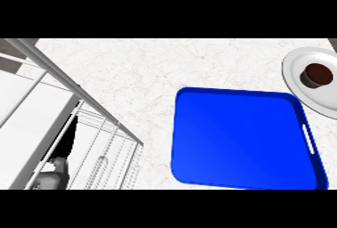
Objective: Pick the cupcake from the tray and place it in the plate
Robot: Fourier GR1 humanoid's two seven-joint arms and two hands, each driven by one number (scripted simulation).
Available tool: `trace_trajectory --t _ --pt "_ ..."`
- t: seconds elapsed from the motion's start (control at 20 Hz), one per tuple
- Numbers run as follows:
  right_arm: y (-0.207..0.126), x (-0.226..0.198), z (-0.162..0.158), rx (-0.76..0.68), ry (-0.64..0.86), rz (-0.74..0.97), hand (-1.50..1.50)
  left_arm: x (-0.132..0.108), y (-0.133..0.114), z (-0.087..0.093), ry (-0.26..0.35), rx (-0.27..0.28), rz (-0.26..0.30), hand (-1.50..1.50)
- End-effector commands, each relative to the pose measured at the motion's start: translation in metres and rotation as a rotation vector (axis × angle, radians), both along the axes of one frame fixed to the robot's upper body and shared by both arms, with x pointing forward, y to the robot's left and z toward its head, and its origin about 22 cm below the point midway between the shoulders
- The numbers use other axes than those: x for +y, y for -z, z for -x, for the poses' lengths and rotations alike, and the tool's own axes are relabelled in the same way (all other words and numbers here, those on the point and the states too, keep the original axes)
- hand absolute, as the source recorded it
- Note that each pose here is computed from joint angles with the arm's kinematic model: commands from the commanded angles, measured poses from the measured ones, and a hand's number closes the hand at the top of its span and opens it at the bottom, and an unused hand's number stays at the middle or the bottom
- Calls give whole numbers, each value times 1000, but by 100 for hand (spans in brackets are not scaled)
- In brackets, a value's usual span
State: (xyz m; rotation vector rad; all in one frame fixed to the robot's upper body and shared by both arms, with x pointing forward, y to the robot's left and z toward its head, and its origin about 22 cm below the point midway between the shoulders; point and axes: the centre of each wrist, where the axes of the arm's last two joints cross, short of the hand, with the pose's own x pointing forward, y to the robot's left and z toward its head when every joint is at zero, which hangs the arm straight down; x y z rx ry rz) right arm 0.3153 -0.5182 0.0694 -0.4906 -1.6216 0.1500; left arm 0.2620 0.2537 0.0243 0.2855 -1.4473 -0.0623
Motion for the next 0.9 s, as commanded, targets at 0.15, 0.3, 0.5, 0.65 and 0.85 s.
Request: trace_trajectory --t 0.15,0.3,0.5,0.65,0.85 --pt "12 -10 18 41 60 48 -150 -15 21 10 32 124 69 0" --pt "-2 -24 26 28 76 46 -150 -12 18 2 35 125 50 0" --pt "7 -17 23 38 88 50 -150 -23 16 -1 34 122 43 0" --pt "9 -26 35 38 104 60 -150 -13 26 4 28 129 38 0" --pt "10 -34 47 33 146 76 -150 -23 29 7 28 143 63 0"
